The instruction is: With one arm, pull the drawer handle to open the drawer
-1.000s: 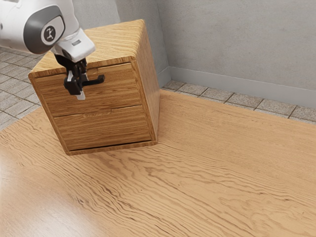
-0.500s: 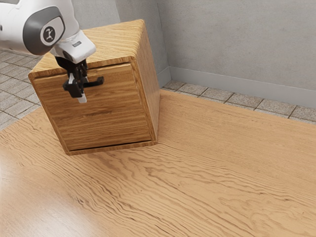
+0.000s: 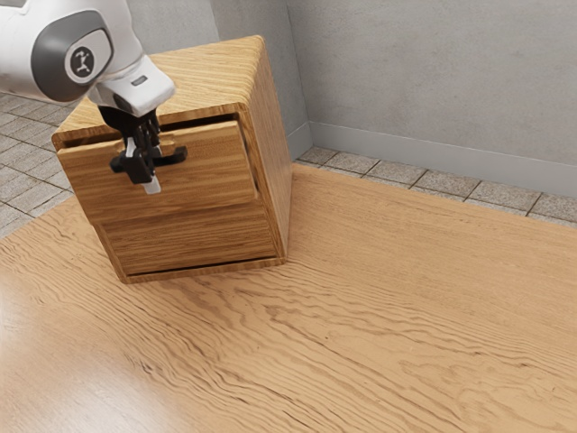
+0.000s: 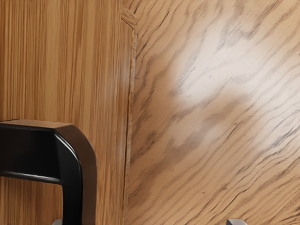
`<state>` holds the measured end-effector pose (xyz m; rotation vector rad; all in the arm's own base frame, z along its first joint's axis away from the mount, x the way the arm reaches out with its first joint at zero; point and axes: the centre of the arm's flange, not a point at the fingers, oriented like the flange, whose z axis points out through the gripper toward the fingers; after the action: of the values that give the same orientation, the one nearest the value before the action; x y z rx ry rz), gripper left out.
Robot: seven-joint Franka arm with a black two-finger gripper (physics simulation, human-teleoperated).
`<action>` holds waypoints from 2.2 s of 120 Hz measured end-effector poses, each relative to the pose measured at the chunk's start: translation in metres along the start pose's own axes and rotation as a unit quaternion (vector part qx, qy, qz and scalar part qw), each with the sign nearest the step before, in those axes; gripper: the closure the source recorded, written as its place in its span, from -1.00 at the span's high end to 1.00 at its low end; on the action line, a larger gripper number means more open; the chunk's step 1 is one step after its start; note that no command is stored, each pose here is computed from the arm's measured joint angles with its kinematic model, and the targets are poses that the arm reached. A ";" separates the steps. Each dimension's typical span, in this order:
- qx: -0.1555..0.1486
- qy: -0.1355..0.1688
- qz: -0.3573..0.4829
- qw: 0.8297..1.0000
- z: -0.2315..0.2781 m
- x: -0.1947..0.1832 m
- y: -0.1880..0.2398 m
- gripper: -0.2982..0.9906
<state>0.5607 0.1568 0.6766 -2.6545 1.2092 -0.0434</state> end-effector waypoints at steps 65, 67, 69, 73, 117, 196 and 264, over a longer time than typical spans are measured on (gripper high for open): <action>-0.001 0.003 -0.021 1.000 -0.011 -0.006 0.021 0.05; -0.001 0.003 -0.021 1.000 -0.011 -0.006 0.022 0.05; -0.001 0.003 -0.022 1.000 -0.012 -0.006 0.023 0.05; -0.001 0.003 -0.023 1.000 -0.013 -0.006 0.024 0.05; -0.003 0.010 -0.030 1.000 -0.021 -0.005 0.046 0.06; -0.009 0.022 -0.046 0.999 -0.034 -0.008 0.091 0.08; -0.015 0.035 -0.045 0.998 -0.043 -0.003 0.132 0.07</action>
<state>0.4554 0.0670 0.6903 -2.7534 1.1187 -0.1351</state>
